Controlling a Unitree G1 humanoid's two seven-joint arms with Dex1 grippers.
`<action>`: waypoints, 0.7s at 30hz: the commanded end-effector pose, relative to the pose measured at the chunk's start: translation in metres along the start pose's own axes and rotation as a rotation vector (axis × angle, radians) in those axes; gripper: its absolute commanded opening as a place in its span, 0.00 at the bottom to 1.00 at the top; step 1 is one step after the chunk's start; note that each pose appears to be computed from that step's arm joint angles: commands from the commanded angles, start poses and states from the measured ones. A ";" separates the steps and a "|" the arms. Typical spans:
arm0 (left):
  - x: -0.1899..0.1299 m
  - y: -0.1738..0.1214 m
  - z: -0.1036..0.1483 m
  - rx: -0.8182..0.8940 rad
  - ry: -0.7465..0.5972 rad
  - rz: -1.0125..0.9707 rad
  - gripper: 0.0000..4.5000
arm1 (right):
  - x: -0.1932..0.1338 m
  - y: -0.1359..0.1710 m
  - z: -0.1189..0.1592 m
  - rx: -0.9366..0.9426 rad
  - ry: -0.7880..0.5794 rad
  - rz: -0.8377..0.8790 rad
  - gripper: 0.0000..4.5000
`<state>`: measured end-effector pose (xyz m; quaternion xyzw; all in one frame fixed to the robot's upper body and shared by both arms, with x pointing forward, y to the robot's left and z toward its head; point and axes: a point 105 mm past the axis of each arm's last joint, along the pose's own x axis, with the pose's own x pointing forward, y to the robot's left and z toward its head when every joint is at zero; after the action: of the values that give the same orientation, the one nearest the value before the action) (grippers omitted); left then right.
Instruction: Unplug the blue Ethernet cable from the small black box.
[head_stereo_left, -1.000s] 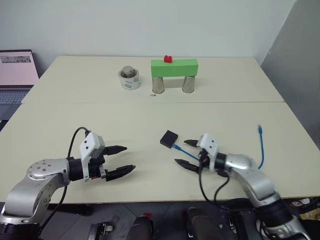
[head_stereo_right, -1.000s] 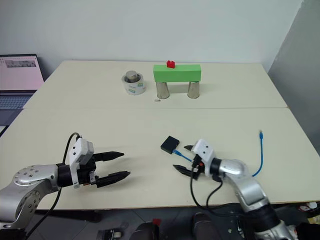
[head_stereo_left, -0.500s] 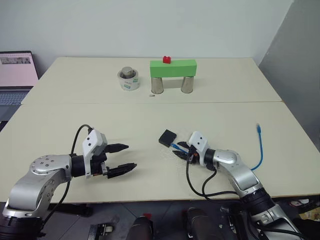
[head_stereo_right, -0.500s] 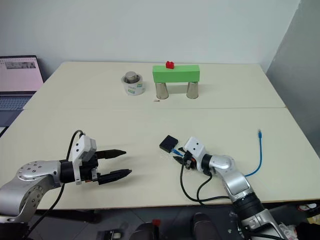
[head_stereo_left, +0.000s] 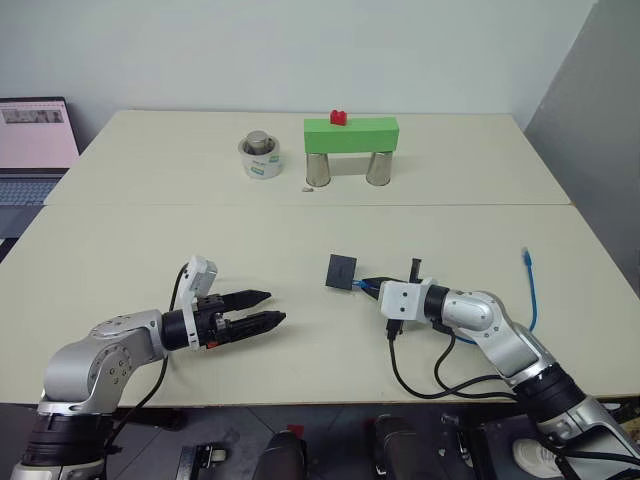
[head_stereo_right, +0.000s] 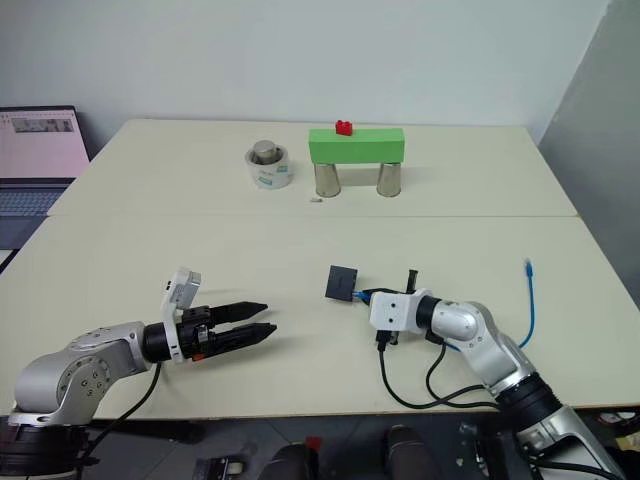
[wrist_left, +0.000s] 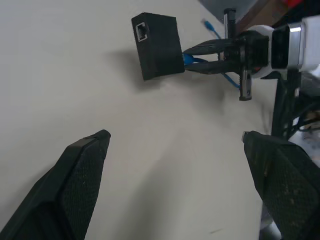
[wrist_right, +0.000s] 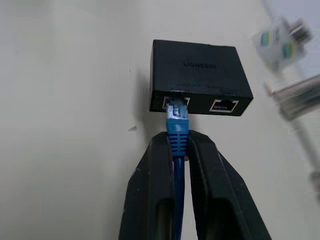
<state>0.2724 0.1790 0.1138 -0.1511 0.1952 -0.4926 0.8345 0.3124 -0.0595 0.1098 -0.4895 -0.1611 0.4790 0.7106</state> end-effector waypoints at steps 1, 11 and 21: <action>0.007 -0.007 0.015 -0.017 -0.057 -0.059 1.00 | -0.002 -0.013 0.023 -0.177 -0.140 -0.048 0.03; 0.025 -0.019 0.015 -0.008 -0.053 -0.145 1.00 | -0.006 -0.015 0.047 -0.221 -0.306 -0.060 0.03; 0.036 -0.022 0.015 0.022 -0.066 -0.171 0.89 | -0.002 -0.010 0.048 -0.214 -0.319 -0.032 0.03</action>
<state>0.2770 0.1410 0.1211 -0.1906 0.1693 -0.5475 0.7971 0.2862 -0.0396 0.1296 -0.4882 -0.3048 0.5214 0.6300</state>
